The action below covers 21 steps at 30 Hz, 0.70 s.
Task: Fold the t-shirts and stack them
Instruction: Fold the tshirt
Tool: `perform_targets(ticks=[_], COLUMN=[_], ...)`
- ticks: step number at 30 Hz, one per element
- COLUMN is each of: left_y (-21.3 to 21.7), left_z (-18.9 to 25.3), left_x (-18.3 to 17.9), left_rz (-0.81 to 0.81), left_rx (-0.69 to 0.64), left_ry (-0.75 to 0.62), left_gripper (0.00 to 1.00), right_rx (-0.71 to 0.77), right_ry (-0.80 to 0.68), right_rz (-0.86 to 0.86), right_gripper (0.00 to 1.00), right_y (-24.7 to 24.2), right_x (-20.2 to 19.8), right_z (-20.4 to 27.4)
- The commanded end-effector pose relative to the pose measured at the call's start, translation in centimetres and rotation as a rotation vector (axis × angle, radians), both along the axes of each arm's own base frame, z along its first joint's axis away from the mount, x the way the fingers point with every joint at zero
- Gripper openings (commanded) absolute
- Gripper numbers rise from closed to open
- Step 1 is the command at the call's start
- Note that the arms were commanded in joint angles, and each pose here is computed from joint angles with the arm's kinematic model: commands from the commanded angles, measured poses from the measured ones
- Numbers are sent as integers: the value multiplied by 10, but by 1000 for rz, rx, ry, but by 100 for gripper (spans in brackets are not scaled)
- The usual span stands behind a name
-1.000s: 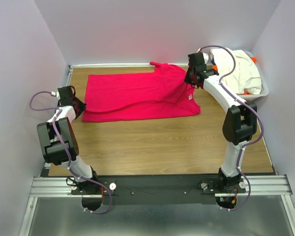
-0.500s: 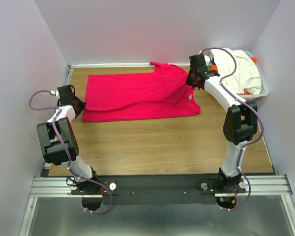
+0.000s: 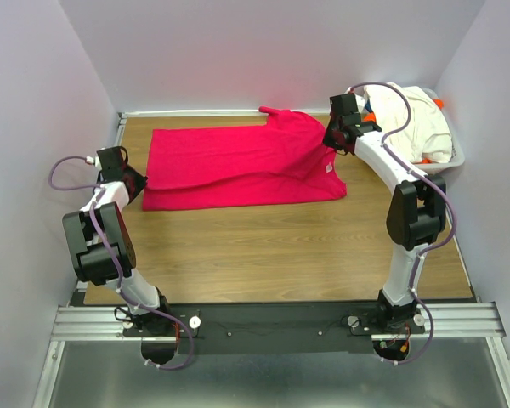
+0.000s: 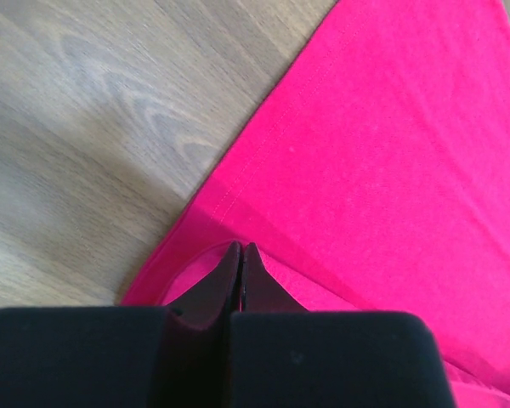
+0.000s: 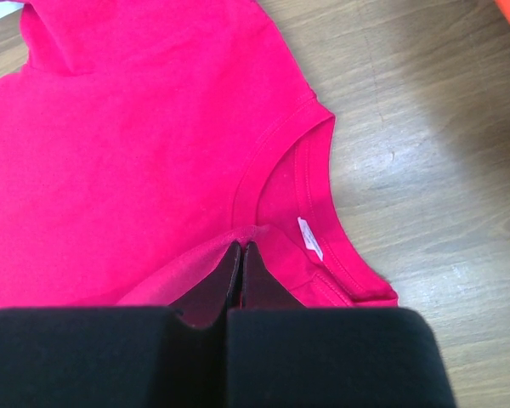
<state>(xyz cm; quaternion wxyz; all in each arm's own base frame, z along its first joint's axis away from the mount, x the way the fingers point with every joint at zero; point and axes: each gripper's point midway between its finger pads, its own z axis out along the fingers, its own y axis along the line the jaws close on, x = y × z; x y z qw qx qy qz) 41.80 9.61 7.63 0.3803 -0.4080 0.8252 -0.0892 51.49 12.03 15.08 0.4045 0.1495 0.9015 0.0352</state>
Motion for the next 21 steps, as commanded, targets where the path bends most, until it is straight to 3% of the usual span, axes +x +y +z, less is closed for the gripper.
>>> perform_targets(ticks=[1, 9, 11, 15, 19, 21], left_y=[5, 6, 8, 13, 15, 15], left_z=[2, 0, -2, -1, 15, 23], left_x=[9, 14, 15, 24, 30, 28], left_rz=[-8, -11, -4, -3, -10, -17], left_rx=[0, 1, 8, 18, 35, 46], left_ry=[-13, -16, -12, -22, -61, -74], left_gripper=[0, 0, 6, 48, 65, 68], right_rx=[26, 32, 35, 51, 55, 58], right_ry=[-60, -46, -50, -52, -45, -51], right_rz=[5, 19, 29, 68, 91, 94], right_gripper=[0, 0, 0, 0, 6, 9], right_y=[0, 3, 6, 16, 21, 22], right_x=[7, 16, 21, 39, 49, 54], right_z=[25, 16, 16, 10, 2, 2])
